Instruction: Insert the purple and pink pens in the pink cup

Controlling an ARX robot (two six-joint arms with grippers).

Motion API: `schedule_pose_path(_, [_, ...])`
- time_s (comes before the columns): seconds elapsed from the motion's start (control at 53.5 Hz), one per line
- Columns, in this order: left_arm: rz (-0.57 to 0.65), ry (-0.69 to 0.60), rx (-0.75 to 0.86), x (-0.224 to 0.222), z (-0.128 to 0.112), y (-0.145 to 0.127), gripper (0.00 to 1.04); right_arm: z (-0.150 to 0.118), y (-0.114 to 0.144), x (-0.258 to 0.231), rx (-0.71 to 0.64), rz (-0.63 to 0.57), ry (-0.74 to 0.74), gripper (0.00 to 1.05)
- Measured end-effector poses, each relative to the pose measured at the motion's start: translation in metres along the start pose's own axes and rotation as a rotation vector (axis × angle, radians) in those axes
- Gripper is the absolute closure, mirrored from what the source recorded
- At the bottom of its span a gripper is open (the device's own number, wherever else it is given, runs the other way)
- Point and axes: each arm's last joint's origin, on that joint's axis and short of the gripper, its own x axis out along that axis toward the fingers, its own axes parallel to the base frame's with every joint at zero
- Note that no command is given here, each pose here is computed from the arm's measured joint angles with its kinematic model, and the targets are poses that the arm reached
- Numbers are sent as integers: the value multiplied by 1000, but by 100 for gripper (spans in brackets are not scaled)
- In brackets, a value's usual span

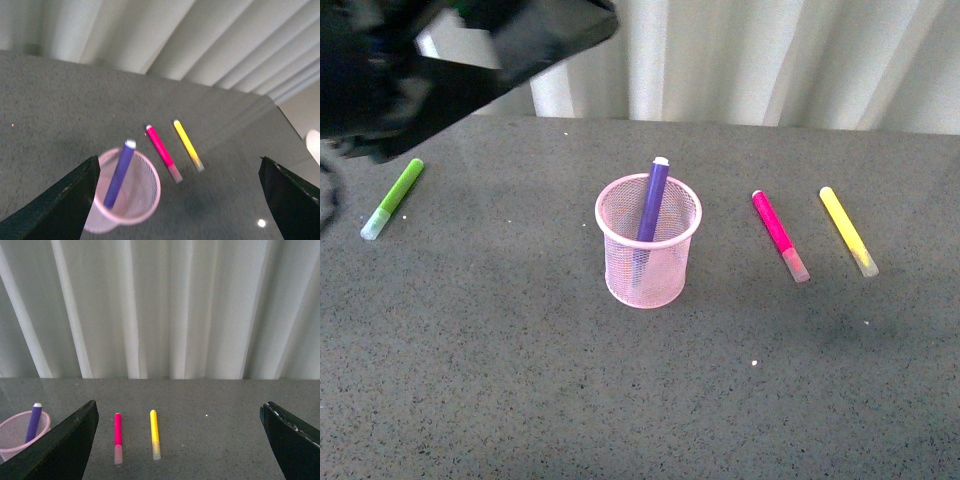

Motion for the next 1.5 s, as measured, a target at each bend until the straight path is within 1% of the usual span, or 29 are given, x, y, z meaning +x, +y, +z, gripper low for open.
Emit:
schedule_pose_path(0.056, [6, 12, -6, -21, 2, 4, 7, 0, 0, 0, 0, 0, 0, 7])
schedule_pose_path(0.168, [70, 11, -20, -71, 1, 20, 7, 0, 0, 0, 0, 0, 0, 7])
schedule_pose_path(0.243, [90, 9, -21, -87, -5, 26, 7, 0, 0, 0, 0, 0, 0, 7])
schedule_pose_path(0.318, [89, 11, -22, -93, -11, 29, 7, 0, 0, 0, 0, 0, 0, 7])
schedule_pose_path(0.337, [119, -5, 3, -93, -16, 31, 8, 0, 0, 0, 0, 0, 0, 7])
schedule_pose_path(0.374, [233, -106, 119, -92, -25, 33, 15, 0, 0, 0, 0, 0, 0, 7])
schedule_pose_path(0.393, [260, -136, 148, -92, -27, 33, 17, 0, 0, 0, 0, 0, 0, 7])
schedule_pose_path(0.43, [369, -228, 238, -97, -35, 35, 24, 0, 0, 0, 0, 0, 0, 7])
schedule_pose_path(0.468, [459, -297, 293, -104, -41, 36, 31, 0, 0, 0, 0, 0, 0, 7])
schedule_pose_path(0.486, [513, -339, 326, -109, -42, 35, 37, 0, 0, 0, 0, 0, 0, 7])
schedule_pose_path(0.505, [535, -362, 338, -111, -40, 34, 40, 0, 0, 0, 0, 0, 0, 7])
schedule_pose_path(0.58, [555, -408, 380, -119, -36, 30, 55, 0, 0, 0, 0, 0, 0, 7])
schedule_pose_path(0.617, [555, -408, 390, -121, -37, 29, 60, 0, 0, 0, 0, 0, 0, 7])
schedule_pose_path(0.673, [534, -390, 404, -128, -39, 32, 73, 0, 0, 0, 0, 0, 0, 7])
schedule_pose_path(0.729, [548, -383, 406, -133, -41, 34, 83, 0, 0, 0, 0, 0, 0, 7])
schedule_pose_path(0.748, [551, -384, 406, -134, -41, 34, 85, 0, 0, 0, 0, 0, 0, 7])
schedule_pose_path(0.842, [561, -393, 409, -139, -42, 33, 101, 0, 0, 0, 0, 0, 0, 7])
schedule_pose_path(1.496, [556, -412, 424, -159, -48, 19, 101, 0, 0, 0, 0, 0, 0, 7])
